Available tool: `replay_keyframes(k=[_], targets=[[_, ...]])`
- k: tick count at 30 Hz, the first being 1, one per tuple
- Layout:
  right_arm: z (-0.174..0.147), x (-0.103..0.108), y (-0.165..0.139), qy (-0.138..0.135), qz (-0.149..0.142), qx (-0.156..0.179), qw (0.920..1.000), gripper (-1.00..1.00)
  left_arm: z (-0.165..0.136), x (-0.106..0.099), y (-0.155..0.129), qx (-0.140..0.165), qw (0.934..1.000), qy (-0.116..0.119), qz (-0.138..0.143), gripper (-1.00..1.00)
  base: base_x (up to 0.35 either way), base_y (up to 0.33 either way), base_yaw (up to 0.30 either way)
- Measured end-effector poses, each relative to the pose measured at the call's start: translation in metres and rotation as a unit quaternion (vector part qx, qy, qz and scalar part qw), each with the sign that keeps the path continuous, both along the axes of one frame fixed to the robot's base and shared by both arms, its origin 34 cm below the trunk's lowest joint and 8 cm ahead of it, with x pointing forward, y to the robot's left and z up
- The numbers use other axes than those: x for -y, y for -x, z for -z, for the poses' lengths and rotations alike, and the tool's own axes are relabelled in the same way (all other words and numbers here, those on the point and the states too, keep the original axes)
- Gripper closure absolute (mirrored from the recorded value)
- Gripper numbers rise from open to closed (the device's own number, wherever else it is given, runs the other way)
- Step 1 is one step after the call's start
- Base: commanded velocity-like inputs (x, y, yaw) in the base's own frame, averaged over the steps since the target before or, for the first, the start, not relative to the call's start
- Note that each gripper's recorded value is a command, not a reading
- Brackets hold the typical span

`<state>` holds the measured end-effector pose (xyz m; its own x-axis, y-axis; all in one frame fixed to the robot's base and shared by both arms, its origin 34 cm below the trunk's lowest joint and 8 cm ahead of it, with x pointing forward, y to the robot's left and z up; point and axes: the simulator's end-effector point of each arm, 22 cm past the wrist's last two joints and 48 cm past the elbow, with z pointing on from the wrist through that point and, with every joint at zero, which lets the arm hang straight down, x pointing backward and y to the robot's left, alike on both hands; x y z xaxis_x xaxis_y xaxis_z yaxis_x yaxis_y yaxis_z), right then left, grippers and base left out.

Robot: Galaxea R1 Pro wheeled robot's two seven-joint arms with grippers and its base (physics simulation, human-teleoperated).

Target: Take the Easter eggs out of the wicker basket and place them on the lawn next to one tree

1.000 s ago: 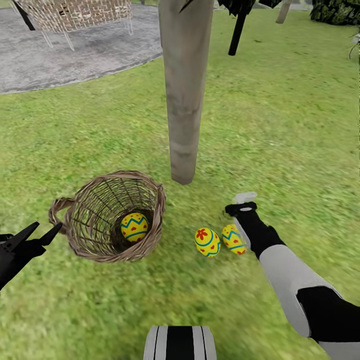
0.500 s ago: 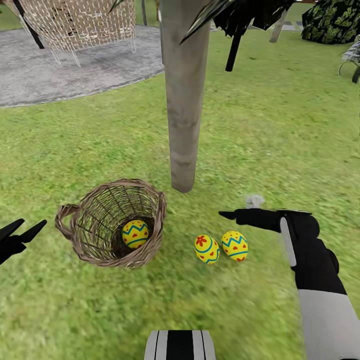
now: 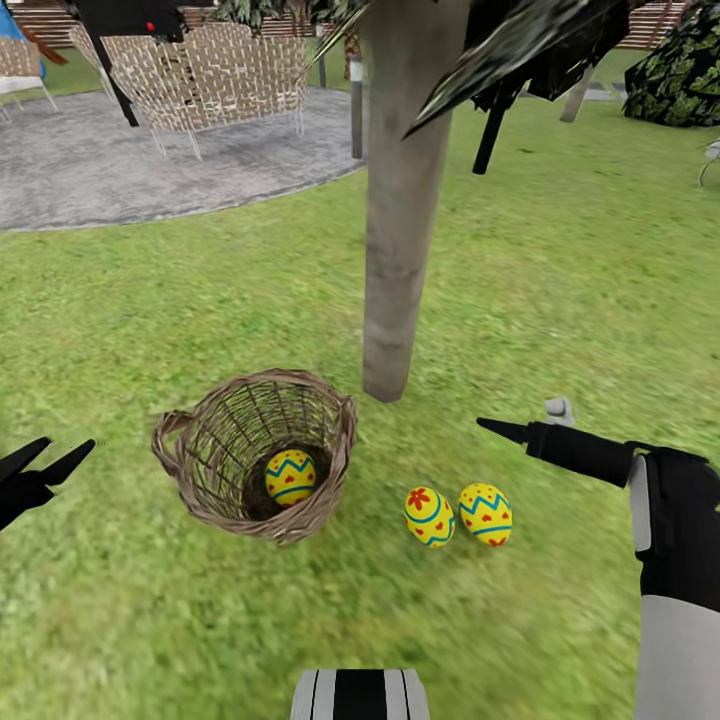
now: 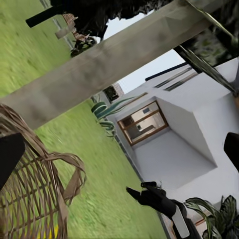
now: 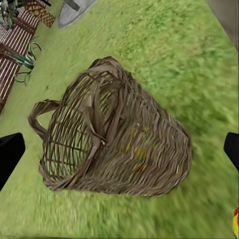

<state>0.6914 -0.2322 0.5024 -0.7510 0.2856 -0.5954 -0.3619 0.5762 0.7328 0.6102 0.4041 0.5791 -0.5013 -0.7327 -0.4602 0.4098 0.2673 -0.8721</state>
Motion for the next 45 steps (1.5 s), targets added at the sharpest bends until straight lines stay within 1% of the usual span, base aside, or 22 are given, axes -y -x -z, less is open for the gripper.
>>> replay_keyframes(k=[8, 17, 35, 41, 43, 45], targets=[[-0.019, -0.004, 0.002, -0.004, -0.002, 0.014, 0.9999, -1.00, -0.017, 0.001, 0.003, 0.016, 0.9999, 0.001, 0.001, -1.00, 0.000, 0.000, 0.288], [-0.032, -0.005, 0.010, -0.002, -0.003, 0.020, 0.9998, -1.00, -0.037, 0.001, 0.007, 0.034, 0.9994, 0.001, 0.001, -1.00, 0.000, 0.000, 0.288], [-0.074, -0.006, 0.014, 0.005, -0.003, 0.054, 0.9986, -1.00, -0.077, 0.002, 0.017, 0.071, 0.9975, 0.002, 0.001, -1.00, 0.000, 0.000, 0.288], [-0.076, -0.006, 0.016, 0.028, -0.003, 0.053, 0.9982, -1.00, -0.090, 0.002, 0.020, 0.083, 0.9965, 0.002, 0.001, -1.00, 0.000, 0.000, 0.288], [-0.073, -0.018, 0.018, 0.039, -0.014, 0.049, 0.9979, -1.00, -0.094, 0.002, 0.022, 0.087, 0.9962, 0.002, 0.001, -1.00, 0.000, 0.000, 0.288], [-0.065, -0.032, 0.019, 0.064, -0.027, 0.041, 0.9967, -1.00, -0.099, 0.002, 0.023, 0.091, 0.9958, 0.002, 0.001, -1.00, 0.000, 0.000, 0.288]])
